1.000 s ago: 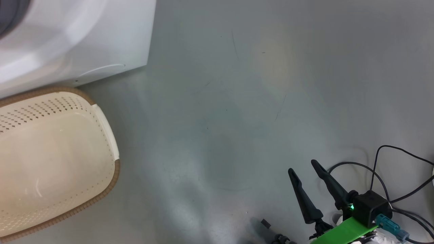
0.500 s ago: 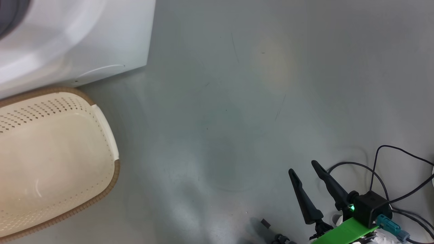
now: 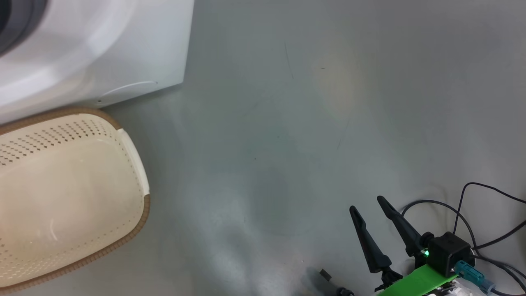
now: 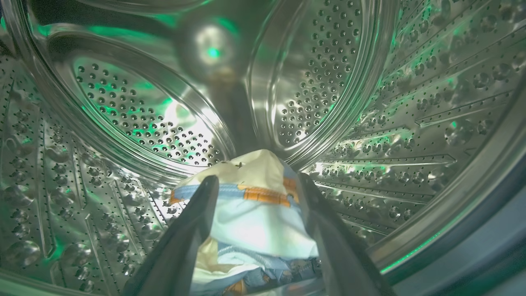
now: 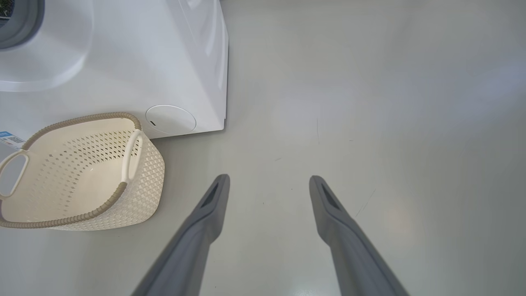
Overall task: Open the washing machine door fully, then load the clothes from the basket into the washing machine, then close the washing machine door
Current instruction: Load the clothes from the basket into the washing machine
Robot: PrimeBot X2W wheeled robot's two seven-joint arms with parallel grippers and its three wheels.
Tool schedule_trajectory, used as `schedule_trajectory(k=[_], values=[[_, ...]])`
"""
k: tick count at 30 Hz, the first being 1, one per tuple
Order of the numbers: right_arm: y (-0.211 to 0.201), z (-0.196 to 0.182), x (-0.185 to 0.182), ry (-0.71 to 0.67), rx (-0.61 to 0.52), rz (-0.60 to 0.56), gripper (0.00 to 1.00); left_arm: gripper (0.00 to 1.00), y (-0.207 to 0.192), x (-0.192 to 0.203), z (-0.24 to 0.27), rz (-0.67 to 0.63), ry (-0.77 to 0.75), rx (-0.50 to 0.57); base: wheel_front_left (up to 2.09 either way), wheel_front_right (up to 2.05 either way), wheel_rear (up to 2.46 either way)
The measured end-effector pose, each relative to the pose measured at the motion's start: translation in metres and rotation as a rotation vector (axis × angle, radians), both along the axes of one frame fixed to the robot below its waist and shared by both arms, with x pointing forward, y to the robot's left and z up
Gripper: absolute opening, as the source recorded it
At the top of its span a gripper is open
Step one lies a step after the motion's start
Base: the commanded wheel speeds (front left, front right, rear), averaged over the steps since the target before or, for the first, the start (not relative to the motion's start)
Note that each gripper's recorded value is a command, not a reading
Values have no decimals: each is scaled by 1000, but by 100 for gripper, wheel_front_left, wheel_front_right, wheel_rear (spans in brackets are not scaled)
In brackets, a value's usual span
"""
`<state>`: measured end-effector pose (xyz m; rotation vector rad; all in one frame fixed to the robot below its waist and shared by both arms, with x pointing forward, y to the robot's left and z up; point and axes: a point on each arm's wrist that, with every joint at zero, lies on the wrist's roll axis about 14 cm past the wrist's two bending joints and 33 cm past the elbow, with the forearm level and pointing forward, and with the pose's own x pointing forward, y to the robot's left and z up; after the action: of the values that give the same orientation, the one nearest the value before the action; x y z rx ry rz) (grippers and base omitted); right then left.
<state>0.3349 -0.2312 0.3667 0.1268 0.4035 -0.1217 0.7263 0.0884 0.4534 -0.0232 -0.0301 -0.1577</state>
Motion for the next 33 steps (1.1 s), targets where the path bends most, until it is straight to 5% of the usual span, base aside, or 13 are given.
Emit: schedule_trajectory(k=[33], values=[[25,48,22,-191,51,84,100,100,0,-75,28,50,139,-93,0,0,0]])
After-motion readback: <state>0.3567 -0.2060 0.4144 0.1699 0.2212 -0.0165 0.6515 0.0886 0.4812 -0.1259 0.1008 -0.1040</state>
